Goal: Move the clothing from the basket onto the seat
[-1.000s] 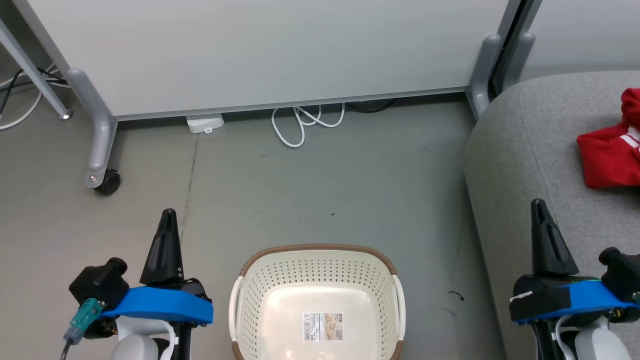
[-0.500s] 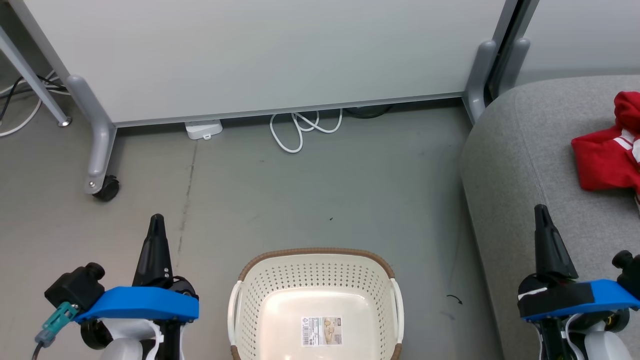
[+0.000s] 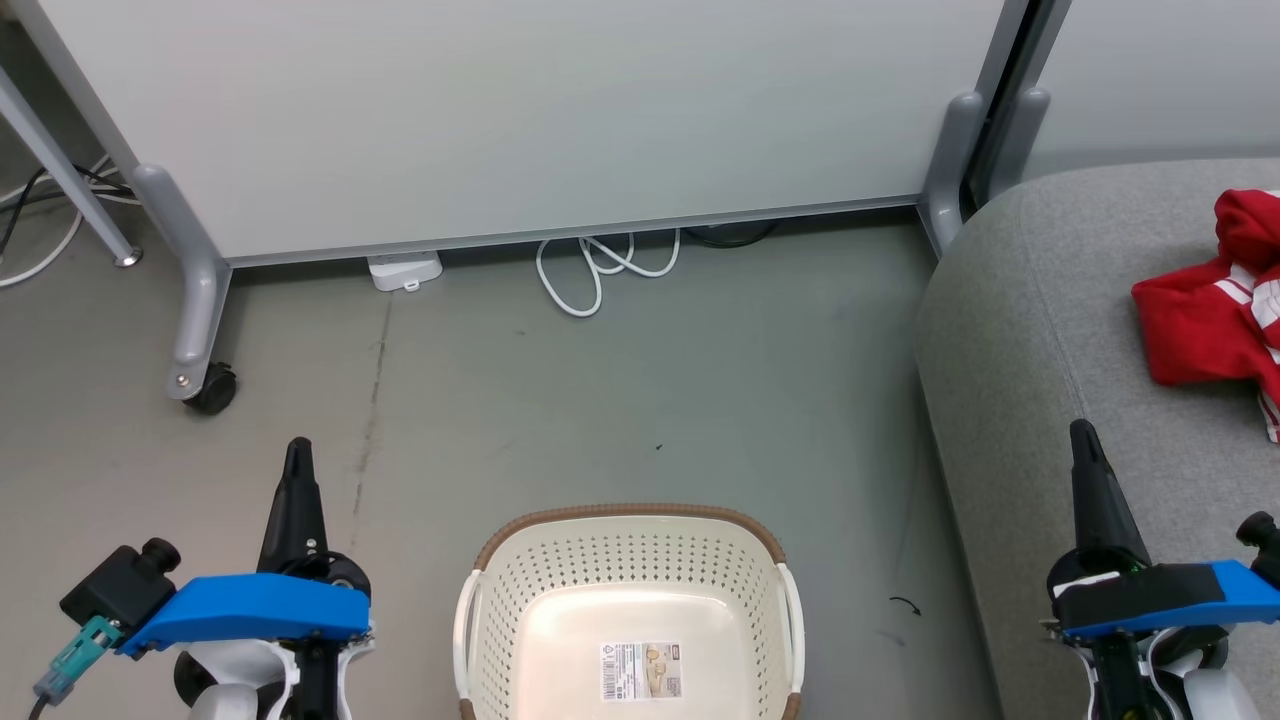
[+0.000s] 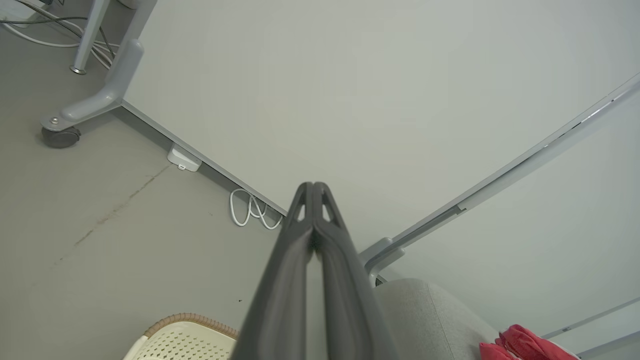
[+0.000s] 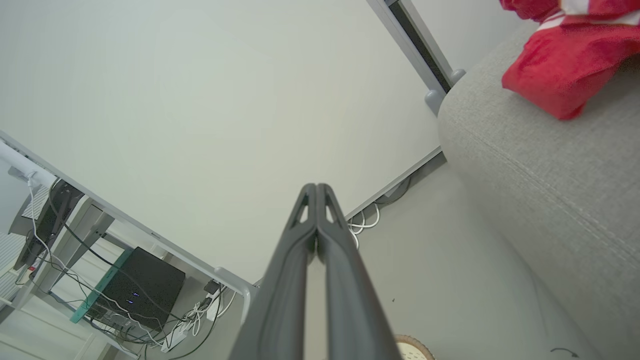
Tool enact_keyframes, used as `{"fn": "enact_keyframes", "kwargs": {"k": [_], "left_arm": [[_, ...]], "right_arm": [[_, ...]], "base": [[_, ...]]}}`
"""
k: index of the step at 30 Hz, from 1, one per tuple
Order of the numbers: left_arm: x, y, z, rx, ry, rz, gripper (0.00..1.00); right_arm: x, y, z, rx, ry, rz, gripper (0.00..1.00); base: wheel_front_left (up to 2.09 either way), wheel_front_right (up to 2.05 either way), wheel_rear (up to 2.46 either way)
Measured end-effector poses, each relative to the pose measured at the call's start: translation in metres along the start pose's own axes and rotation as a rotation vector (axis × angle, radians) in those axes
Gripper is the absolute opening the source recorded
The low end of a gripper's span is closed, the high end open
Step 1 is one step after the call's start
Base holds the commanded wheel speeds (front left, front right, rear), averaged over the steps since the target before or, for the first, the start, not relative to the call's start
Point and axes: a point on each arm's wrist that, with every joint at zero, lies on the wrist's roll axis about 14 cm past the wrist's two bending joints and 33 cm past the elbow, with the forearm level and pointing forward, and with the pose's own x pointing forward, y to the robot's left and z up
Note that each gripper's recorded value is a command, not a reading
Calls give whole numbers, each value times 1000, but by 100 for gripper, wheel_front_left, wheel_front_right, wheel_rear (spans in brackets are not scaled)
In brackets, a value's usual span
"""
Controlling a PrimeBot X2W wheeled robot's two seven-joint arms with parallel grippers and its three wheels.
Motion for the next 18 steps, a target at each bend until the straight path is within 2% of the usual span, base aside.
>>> {"fn": "enact_keyframes", "kwargs": {"k": [18], "left_arm": [[-2, 0, 4, -215, 4, 8, 0]], "right_arm": [[-4, -2, 1, 224, 15, -16, 0]], "base": [[0, 0, 0]]}}
